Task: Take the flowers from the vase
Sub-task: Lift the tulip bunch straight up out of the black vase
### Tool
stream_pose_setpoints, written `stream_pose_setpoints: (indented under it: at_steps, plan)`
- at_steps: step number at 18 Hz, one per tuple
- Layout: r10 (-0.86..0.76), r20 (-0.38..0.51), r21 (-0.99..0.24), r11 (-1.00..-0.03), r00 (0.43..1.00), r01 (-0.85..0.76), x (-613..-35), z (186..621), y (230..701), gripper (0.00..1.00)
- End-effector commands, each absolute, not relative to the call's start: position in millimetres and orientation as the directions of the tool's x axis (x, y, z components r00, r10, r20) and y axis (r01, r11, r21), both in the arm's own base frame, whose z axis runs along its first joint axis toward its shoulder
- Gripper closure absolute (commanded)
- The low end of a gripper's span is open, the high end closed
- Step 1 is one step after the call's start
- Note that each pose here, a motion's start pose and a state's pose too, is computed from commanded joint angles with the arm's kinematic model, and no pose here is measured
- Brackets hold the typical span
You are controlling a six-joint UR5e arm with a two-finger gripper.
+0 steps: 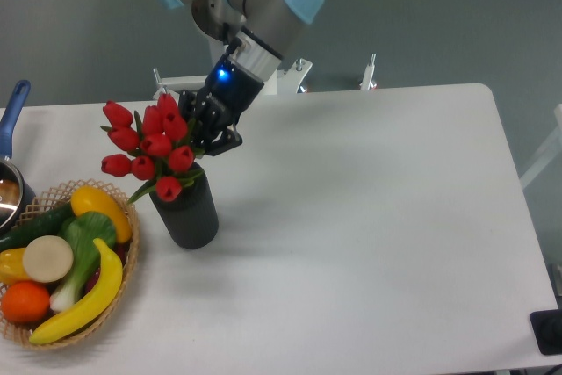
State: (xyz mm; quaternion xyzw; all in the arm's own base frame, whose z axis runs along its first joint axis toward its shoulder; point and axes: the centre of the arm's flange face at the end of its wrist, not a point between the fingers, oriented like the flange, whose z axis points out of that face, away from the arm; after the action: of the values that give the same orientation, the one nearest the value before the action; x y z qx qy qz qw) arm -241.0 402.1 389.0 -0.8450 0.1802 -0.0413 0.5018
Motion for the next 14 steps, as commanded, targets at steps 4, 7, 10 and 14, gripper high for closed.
stream_pose_setpoints:
  at_steps: [4, 7, 10, 14]
  plan:
    - [-0.257, -0.038, -0.902, -0.408, 0.966, -0.144, -266.8, 431.1, 398.9, 1.0]
    - [-0.209, 0.043, -0.931, -0.364, 0.977, -0.037, -284.3, 459.6, 393.3, 1.0]
    - [-0.201, 0.084, -0.941, -0.339, 0.976, 0.011, -288.0, 466.4, 388.3, 1.0]
    - [-0.193, 0.099, -0.945, -0.327, 0.976, 0.031, -288.2, 472.2, 384.0, 1.0]
